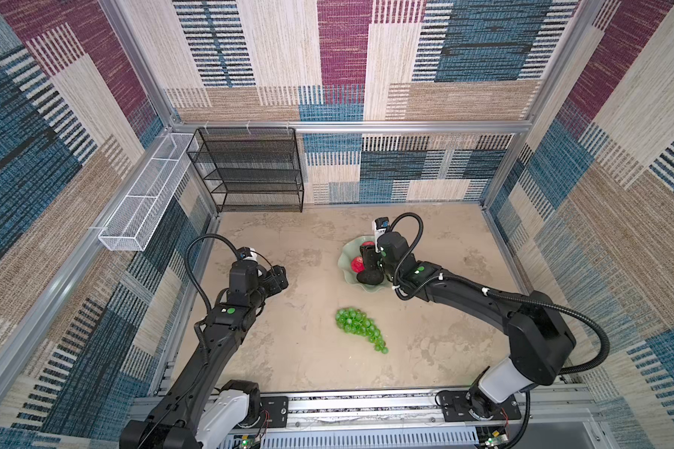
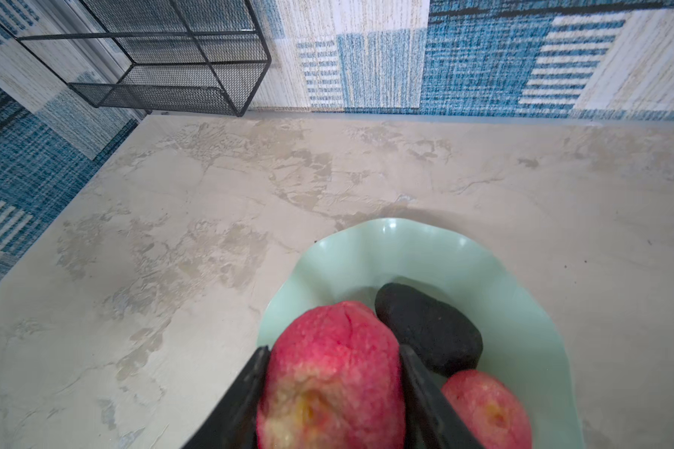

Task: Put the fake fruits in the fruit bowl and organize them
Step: 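Lower the apple into the bowl and open the right gripper, then grasp the green grapes by the stem with the right gripper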

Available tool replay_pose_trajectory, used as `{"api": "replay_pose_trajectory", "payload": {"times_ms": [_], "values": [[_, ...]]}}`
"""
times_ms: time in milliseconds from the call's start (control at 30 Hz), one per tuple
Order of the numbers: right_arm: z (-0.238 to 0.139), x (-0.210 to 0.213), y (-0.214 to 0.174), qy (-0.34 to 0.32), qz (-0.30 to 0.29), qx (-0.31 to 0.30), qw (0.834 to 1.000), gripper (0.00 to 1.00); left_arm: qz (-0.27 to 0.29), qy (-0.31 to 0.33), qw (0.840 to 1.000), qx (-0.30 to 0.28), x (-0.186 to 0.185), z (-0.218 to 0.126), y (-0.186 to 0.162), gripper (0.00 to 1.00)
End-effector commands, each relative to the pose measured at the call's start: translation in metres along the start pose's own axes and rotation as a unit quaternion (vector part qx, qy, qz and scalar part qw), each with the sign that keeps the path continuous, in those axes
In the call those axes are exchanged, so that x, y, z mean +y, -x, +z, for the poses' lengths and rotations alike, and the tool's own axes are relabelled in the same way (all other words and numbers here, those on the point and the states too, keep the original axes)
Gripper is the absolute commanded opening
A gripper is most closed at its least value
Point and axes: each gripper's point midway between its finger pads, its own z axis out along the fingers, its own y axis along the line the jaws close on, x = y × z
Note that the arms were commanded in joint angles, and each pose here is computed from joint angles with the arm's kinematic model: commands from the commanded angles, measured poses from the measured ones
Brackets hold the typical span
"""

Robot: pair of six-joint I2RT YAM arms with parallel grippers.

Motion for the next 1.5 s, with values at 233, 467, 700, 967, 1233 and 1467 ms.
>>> {"api": "replay_pose_trajectory", "payload": {"times_ms": [233,467,700,967,1233,1467], "values": [[0.08,-0.006,-0.001,0.0,-0.028,0.009,1.0,0.48,-0.015,-0.022,1.0,0.012,-0.006,-0.005,-0.004,0.81],[0.108,-0.018,-0.028,-0.009,-0.016,0.042,0.999,0.52,-0.01,-0.048,0.999,0.011,-0.014,-0.009,-0.007,0.81],[0.104,-0.018,-0.027,0.0,-0.004,0.042,0.999,0.68,0.005,-0.119,0.993,0.003,-0.037,-0.015,-0.006,0.81],[0.016,0.006,-0.017,0.111,-0.03,0.005,0.993,0.88,0.026,-0.272,0.962,-0.007,-0.091,-0.034,0.003,0.81],[-0.083,0.06,-0.105,0.231,-0.114,0.036,0.966,0.93,0.06,-0.421,0.905,0.03,-0.144,-0.063,-0.002,0.81],[-0.084,0.077,-0.175,0.233,-0.139,0.103,0.957,0.93,0.095,-0.464,0.88,0.028,-0.168,-0.088,-0.006,0.81]]}}
